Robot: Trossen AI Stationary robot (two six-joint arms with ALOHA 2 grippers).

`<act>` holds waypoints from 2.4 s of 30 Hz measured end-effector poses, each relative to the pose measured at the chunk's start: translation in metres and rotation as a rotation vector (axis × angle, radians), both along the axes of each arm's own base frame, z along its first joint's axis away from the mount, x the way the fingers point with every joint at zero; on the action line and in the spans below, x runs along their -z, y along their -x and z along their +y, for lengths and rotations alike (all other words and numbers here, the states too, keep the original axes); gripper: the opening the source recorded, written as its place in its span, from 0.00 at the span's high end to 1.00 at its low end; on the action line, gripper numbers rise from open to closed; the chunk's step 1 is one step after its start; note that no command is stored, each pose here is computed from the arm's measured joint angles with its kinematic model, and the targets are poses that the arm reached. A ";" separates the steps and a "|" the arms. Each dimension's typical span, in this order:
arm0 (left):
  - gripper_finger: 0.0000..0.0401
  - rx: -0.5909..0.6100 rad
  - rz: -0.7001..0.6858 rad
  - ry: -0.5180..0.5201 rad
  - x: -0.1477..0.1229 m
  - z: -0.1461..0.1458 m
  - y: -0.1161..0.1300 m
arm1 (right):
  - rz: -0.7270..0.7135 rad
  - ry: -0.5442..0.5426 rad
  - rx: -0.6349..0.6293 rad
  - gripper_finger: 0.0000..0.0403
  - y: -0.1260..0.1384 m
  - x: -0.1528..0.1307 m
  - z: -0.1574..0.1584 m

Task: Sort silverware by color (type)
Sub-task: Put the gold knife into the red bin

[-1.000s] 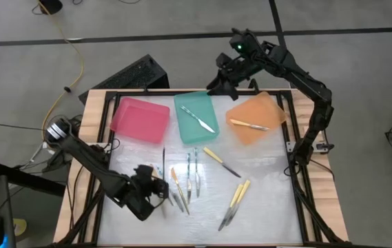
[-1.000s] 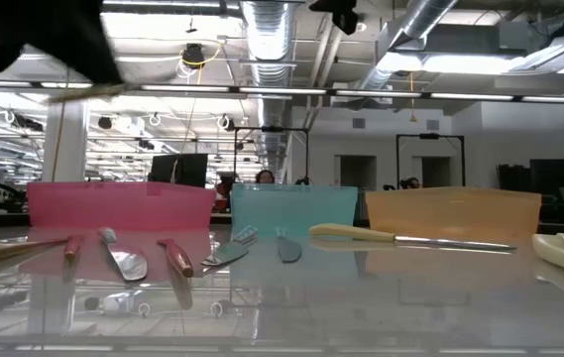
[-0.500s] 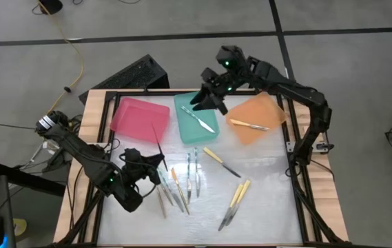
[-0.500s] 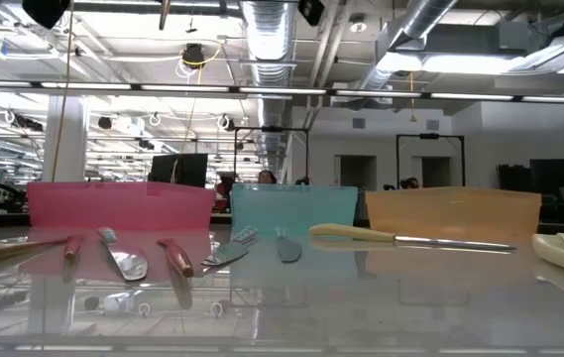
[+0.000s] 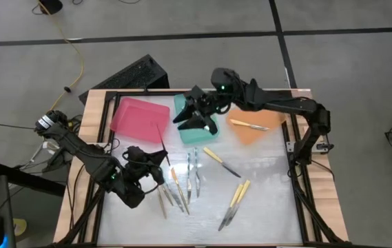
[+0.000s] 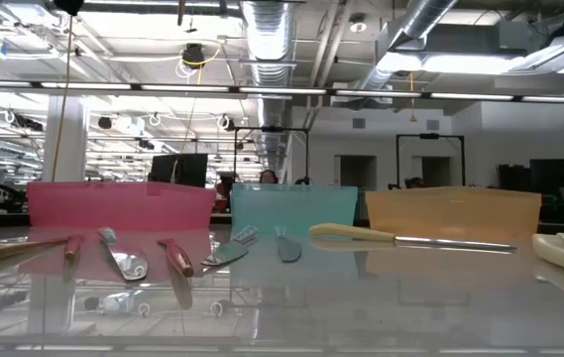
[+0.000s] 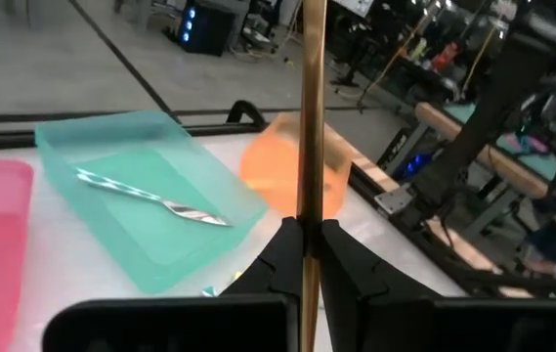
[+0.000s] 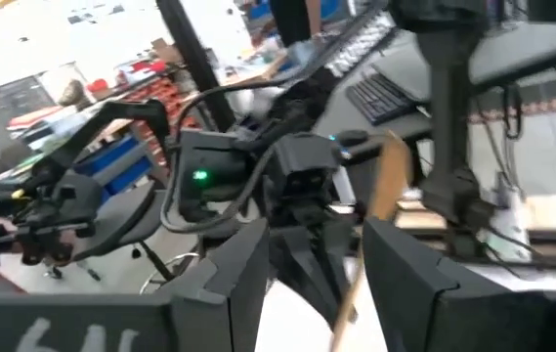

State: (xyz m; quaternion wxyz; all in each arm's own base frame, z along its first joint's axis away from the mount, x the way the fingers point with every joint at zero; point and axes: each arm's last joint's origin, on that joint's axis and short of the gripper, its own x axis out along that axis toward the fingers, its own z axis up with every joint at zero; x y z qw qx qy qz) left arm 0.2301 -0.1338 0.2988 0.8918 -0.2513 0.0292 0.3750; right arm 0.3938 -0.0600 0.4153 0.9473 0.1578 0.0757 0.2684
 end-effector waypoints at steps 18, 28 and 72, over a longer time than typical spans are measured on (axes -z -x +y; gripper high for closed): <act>1.00 0.090 0.041 -0.158 -0.024 0.008 -0.029 | 0.015 -0.011 -0.001 0.56 -0.003 0.002 0.014; 1.00 0.075 0.024 -0.195 -0.030 0.009 -0.032 | 0.041 0.020 0.002 0.56 -0.002 0.007 0.012; 0.84 0.039 0.052 -0.194 -0.029 0.027 -0.040 | 0.134 -0.031 0.131 0.96 -0.022 0.037 -0.020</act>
